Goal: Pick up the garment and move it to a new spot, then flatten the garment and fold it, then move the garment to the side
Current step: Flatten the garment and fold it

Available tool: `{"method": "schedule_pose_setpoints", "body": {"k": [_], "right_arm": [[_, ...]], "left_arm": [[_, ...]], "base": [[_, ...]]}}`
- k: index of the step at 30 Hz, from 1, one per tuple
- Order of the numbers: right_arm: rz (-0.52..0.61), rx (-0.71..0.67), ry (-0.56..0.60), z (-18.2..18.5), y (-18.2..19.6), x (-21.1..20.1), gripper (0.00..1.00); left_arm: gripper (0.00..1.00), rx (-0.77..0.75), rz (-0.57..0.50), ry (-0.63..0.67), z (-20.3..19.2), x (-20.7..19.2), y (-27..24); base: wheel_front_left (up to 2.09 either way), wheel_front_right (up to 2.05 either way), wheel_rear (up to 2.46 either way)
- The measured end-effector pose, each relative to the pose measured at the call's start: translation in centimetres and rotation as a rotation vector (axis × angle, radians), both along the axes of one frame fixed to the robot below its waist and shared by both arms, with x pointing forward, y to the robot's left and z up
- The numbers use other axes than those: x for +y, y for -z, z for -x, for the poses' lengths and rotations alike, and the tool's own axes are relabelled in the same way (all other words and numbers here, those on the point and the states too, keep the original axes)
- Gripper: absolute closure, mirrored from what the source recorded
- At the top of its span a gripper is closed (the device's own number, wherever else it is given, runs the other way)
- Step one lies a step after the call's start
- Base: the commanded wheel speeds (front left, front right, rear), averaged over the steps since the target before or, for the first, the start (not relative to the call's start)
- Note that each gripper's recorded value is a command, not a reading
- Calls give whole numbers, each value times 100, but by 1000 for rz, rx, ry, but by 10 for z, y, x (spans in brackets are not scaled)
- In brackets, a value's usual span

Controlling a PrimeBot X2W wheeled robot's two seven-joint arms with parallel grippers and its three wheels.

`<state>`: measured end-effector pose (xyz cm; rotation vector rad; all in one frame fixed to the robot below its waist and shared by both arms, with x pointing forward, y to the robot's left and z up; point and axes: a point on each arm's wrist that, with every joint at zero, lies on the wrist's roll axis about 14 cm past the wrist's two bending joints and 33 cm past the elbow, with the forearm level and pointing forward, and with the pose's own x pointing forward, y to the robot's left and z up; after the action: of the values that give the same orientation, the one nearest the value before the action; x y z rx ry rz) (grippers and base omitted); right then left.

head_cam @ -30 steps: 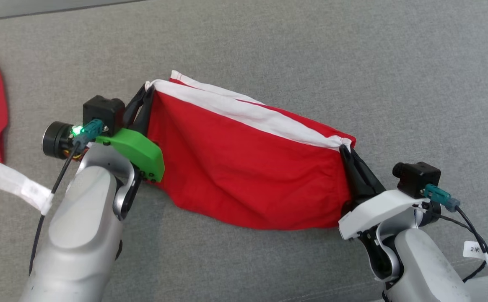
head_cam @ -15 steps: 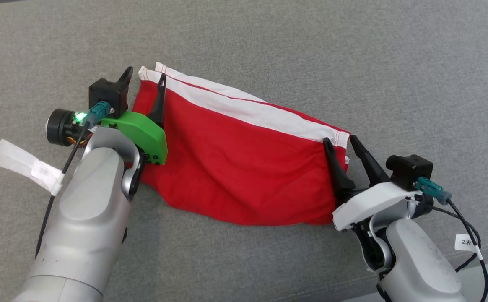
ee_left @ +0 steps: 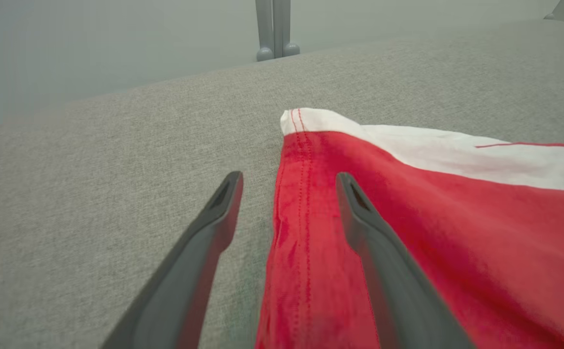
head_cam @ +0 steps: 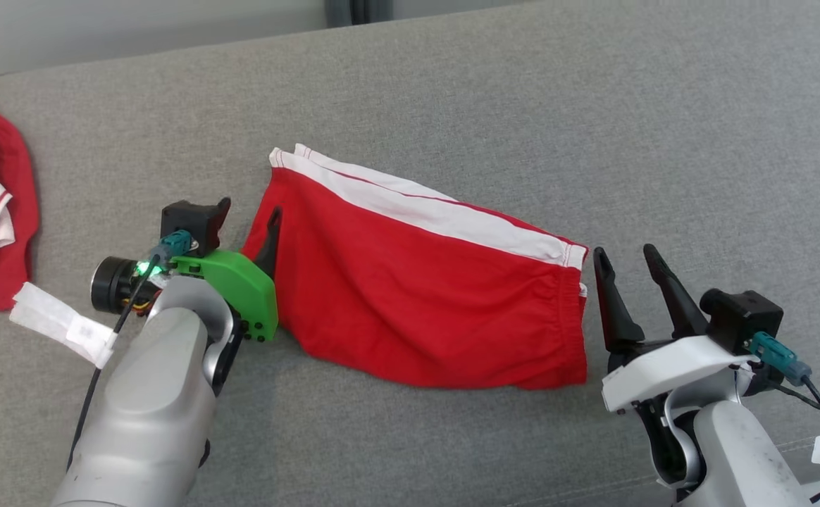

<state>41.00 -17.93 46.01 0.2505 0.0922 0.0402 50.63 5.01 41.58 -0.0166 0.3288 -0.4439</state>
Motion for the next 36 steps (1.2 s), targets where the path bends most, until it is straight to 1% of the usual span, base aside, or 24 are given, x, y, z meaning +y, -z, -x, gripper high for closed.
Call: {"method": "schedule_pose_setpoints", "body": {"k": [4, 8, 14, 15, 16, 17, 22, 27, 30, 33, 36], "right_arm": [[7, -21, 0, 5, -14, -1, 0], [11, -23, 10, 8, -18, -6, 0], [19, -9, 35, 11, -16, -15, 0], [24, -6, 38, 11, -16, -16, 0], [27, -6, 41, 11, -16, -17, 0], [28, -7, 45, 11, -16, -19, 0], [35, -25, 57, 11, -22, -23, 0], [42, -49, 63, 11, -29, -25, 0], [48, -53, 66, 14, -31, -26, 0], [56, -65, 63, 15, -36, -25, 0], [70, -75, 58, 18, -41, -24, 0]], "left_arm": [[0, 106, -47, -11, 9, 13, 15], [0, 196, -79, 17, 16, 9, 33], [0, 298, -85, 35, 21, 3, 50], [46, 309, -88, 37, 22, 3, 52], [60, 312, -88, 41, 22, 2, 53], [100, 310, -88, 49, 22, 0, 52], [100, 293, -80, 77, 28, -8, 46], [100, 240, -45, 64, 34, -5, 32], [100, 201, -15, 30, 37, 3, 21], [100, 196, 19, -25, 48, 16, 18], [100, 198, 51, -110, 62, 35, 19]], "base": [[0, 0, 0], [0, 0, 0], [0, 0, 0], [0, 0, 0], [0, 0, 0], [0, 0, 0], [0, 0, 0], [0, 0, 0], [0, 0, 0], [0, 0, 0], [0, 0, 0]]}}
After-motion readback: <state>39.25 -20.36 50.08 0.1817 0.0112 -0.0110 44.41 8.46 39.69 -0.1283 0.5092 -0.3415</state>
